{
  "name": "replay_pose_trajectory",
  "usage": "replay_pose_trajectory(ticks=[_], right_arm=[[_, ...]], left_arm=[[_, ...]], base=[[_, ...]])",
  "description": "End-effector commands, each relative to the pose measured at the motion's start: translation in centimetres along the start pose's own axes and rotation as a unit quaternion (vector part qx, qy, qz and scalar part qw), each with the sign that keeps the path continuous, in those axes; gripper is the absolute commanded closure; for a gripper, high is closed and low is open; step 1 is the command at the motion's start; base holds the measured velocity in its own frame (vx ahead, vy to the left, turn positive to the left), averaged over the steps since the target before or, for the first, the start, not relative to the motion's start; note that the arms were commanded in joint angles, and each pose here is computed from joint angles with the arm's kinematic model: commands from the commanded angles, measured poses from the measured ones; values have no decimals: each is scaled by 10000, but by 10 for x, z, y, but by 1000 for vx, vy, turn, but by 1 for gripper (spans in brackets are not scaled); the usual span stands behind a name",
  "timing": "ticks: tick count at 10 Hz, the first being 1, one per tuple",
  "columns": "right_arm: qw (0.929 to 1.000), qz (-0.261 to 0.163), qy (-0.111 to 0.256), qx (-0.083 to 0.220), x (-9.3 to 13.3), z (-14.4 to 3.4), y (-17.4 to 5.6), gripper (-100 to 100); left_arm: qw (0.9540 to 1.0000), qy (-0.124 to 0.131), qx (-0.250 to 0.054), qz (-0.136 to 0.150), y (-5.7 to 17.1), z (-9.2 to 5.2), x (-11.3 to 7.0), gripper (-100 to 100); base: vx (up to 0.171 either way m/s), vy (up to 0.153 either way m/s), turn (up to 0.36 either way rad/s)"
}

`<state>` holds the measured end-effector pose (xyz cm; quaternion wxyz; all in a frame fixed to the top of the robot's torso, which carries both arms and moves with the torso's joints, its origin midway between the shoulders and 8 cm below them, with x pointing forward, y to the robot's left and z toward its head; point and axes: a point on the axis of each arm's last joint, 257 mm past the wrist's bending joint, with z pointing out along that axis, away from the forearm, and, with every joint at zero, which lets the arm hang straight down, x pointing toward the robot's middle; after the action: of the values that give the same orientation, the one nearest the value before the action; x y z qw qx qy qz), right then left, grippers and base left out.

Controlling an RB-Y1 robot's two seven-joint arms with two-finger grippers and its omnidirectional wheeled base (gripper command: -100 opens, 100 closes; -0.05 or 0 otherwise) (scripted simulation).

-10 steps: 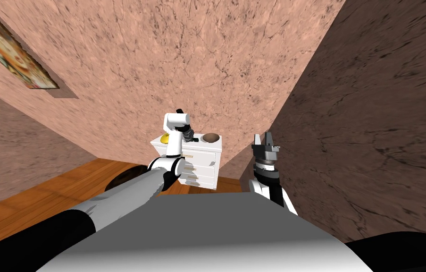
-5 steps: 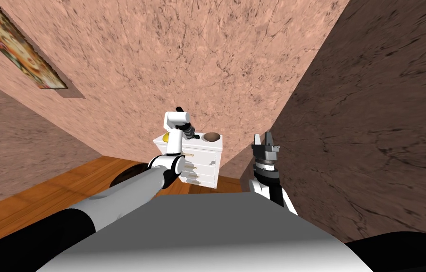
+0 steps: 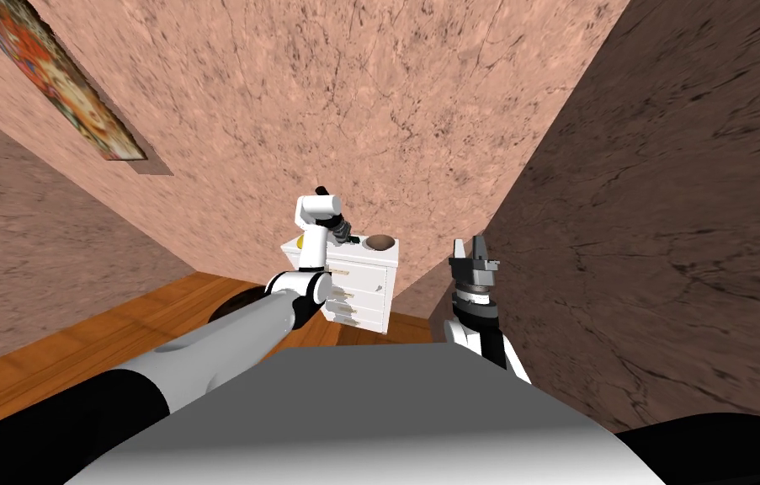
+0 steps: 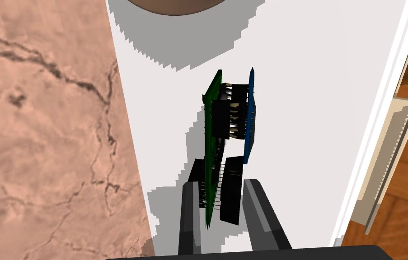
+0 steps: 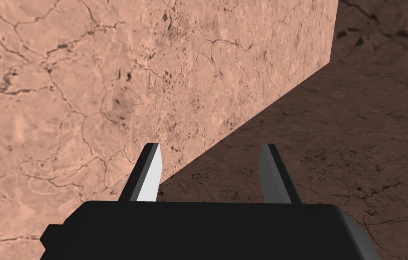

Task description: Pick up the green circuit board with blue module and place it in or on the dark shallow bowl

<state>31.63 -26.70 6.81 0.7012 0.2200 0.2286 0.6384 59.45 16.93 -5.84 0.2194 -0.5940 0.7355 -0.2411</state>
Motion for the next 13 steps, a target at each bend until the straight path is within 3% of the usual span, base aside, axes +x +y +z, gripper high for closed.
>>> replay_pose_trajectory(ticks=[1,10,13], right_arm=[[10000,0,0,0,0,0,0,0],[10000,0,0,0,0,0,0,0],[10000,1,0,0,0,0,0,0]], left_arm=[[9999,118,-10,-1,-6,1,6,100],[9979,640,-85,-18,-36,-7,38,100],[9985,550,-45,-12,-50,-19,33,100]], base=[[-24,-24,51],[-14,-31,32],[13,-111,-51]])
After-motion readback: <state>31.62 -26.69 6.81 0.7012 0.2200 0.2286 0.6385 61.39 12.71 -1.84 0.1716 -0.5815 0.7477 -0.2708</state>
